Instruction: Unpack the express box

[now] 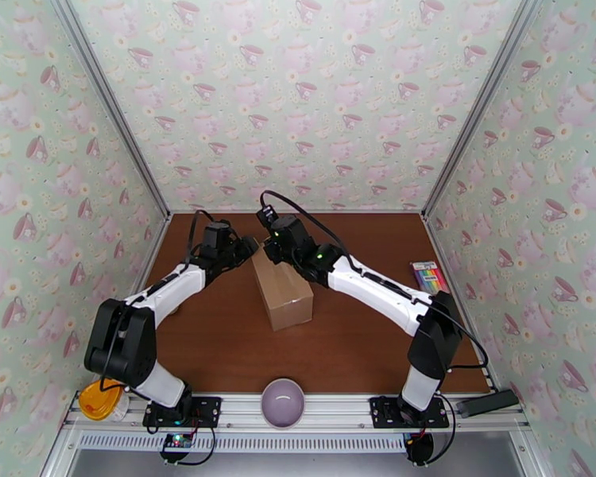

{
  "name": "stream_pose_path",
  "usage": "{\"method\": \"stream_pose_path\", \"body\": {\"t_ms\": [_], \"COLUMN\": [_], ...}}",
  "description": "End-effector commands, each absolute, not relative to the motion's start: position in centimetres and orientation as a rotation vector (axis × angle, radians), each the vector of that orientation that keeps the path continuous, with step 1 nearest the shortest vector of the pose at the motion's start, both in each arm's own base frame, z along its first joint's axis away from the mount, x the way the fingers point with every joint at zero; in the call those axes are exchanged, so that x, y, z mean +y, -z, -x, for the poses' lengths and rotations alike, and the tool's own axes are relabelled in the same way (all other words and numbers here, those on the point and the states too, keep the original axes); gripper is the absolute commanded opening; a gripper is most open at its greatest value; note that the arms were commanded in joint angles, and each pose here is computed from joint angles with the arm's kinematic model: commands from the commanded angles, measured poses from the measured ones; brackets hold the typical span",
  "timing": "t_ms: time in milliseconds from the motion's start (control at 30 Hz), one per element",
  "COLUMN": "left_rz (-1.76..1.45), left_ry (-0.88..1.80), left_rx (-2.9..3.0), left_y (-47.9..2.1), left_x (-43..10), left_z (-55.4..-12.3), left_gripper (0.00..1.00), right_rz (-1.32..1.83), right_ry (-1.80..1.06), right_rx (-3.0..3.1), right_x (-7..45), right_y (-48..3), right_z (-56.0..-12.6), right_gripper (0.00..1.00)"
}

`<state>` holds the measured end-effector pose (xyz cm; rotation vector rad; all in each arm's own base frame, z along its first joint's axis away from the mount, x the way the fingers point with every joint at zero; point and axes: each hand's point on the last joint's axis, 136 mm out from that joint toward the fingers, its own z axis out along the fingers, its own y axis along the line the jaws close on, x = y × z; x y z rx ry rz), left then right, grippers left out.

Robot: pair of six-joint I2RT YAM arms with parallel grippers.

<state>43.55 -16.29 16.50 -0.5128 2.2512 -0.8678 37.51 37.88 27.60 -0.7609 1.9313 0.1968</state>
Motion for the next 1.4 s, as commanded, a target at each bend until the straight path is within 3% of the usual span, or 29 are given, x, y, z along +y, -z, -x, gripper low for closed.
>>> {"method": "stream_pose_path", "body": {"t_ms": [0, 267, 1367], "left_rz": [0.657, 0.719, 0.897], "left_ry": [0.776, 0.747, 0.704], "left_rx": [2.451, 2.459, 2.381], "left_y": [-10.6, -9.6, -9.7], "left_x": [-15.2, -14.5, -14.0], "left_z": [-40.0, -38.9, -36.9], "left_gripper": [0.38, 0.38, 0.34], "right_rz": [0.874, 0.86, 0.867], "right_ry": [-0.161, -0.181, -0.197], "right_rx": [2.079, 2.068, 2.191], "right_x": [37.2, 37.2, 37.3], "right_y": [-23.0, -24.5, -20.7], "right_z": [-34.8, -34.0, -32.9], "right_gripper": [0.0, 0.0, 0.0]}}
